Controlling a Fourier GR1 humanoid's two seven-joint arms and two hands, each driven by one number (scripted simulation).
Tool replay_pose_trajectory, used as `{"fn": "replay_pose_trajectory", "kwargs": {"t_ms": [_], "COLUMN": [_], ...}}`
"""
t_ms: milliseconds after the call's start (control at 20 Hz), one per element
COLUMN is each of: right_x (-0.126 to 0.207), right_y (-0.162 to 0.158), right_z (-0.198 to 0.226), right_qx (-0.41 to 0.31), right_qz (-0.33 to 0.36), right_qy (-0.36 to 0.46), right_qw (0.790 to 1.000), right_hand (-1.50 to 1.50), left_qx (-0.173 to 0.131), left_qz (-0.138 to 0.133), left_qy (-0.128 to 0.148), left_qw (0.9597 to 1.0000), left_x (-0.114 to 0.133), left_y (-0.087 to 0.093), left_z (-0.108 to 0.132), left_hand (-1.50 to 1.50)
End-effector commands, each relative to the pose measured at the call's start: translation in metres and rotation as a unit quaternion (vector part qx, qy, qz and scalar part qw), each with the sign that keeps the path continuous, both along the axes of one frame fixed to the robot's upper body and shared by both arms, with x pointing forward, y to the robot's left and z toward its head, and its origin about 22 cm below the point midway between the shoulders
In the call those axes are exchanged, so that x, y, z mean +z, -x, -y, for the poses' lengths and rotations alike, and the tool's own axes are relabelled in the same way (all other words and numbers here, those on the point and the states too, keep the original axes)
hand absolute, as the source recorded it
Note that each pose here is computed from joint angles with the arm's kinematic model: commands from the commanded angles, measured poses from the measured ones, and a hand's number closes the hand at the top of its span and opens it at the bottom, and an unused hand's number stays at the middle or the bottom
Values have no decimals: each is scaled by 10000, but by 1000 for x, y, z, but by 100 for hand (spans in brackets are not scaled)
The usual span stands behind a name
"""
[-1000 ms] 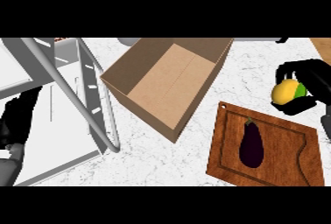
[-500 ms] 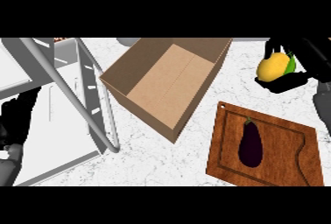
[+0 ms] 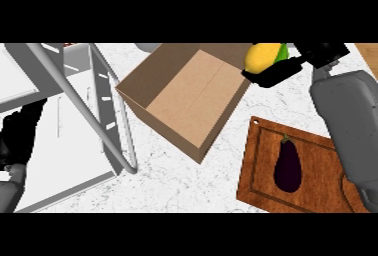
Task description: Pick the lemon from the cutting board and place it in the cardboard box
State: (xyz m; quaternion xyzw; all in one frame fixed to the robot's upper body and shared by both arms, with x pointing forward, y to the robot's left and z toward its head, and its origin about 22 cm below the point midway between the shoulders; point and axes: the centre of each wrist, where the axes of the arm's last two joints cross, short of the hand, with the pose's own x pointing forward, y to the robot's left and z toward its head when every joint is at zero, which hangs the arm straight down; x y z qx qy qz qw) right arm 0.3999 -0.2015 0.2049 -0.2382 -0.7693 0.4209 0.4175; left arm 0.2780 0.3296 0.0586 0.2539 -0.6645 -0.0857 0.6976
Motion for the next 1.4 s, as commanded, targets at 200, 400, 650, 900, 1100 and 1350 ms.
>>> {"fn": "replay_pose_trajectory", "kwargs": {"t_ms": [200,400,650,900,1100,1350], "right_x": [11,-7,-8,-43,-41,-56], "right_y": [-23,-32,-43,-46,-51,-54], "right_z": [-62,-98,-121,-131,-146,-144], "right_qx": [-17,-48,-216,-749,-807,-759], "right_qz": [-765,-863,-942,-924,-1818,-1867], "right_qy": [-471,-468,-469,-284,-544,-702], "right_qw": [9960,9952,9942,9925,9785,9770], "right_hand": [150,150,150,150,-150,-150], "left_qx": [131,86,23,-18,-45,-86], "left_qz": [-516,-446,-415,-306,-332,-361], "left_qy": [-278,-206,-306,-290,-289,-210], "left_qw": [9982,9988,9987,9991,9990,9991], "left_x": [-27,-31,-30,-15,-18,-20], "left_y": [21,10,8,7,-2,-8], "left_z": [-12,-12,-11,-21,-6,6], "left_hand": [0,0,0,0,0,0]}}
